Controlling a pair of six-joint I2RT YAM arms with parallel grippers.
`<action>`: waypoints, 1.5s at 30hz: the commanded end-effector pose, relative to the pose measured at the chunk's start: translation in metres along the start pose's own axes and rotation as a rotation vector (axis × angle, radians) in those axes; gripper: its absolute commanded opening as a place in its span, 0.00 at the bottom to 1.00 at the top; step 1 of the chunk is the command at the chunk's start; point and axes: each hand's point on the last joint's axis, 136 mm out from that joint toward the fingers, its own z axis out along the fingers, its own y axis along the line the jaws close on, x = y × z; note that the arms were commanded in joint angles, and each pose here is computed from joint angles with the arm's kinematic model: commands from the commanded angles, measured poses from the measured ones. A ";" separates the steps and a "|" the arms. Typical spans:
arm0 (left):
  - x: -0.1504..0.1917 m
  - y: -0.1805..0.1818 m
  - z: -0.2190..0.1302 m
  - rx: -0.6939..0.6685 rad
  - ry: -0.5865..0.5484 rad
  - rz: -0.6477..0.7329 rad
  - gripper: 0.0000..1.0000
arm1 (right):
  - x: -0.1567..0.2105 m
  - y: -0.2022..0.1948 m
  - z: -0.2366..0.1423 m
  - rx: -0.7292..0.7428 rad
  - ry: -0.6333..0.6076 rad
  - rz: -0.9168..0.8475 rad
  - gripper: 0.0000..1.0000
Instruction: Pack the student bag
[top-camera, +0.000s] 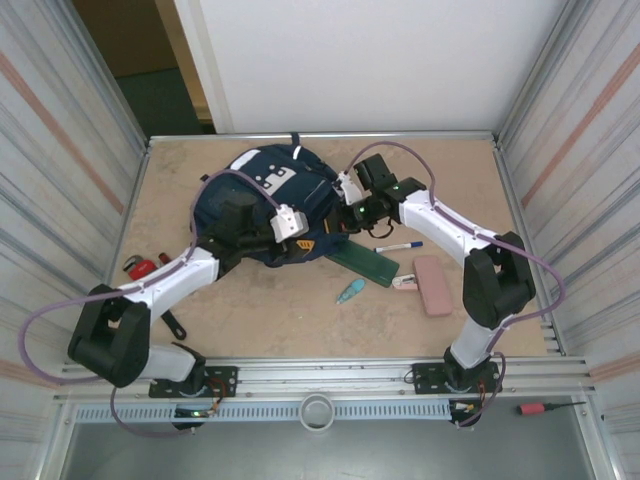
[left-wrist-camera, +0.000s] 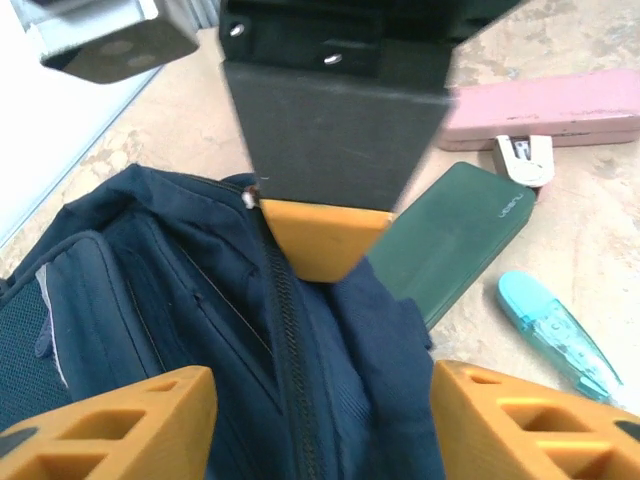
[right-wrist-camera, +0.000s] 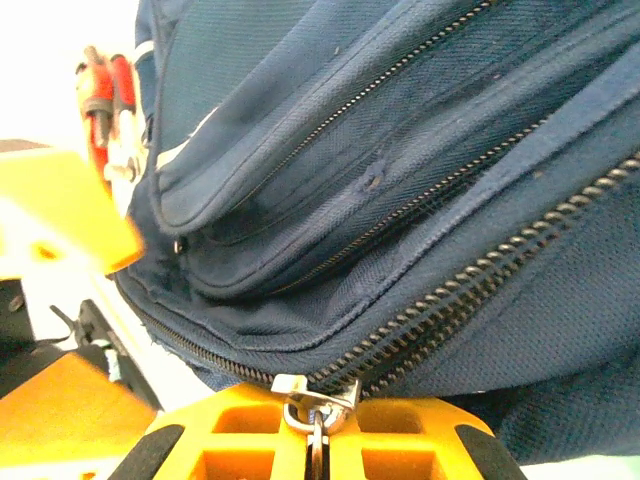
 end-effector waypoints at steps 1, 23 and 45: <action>0.010 0.006 0.007 0.007 0.061 -0.010 0.47 | -0.018 0.050 -0.029 -0.121 -0.089 -0.080 0.00; -0.005 0.026 -0.060 -0.064 -0.133 -0.153 0.47 | -0.028 0.000 -0.037 -0.030 -0.119 -0.015 0.00; -0.021 -0.001 -0.027 0.176 -0.017 -0.171 0.00 | -0.023 0.048 -0.054 -0.125 -0.135 -0.081 0.00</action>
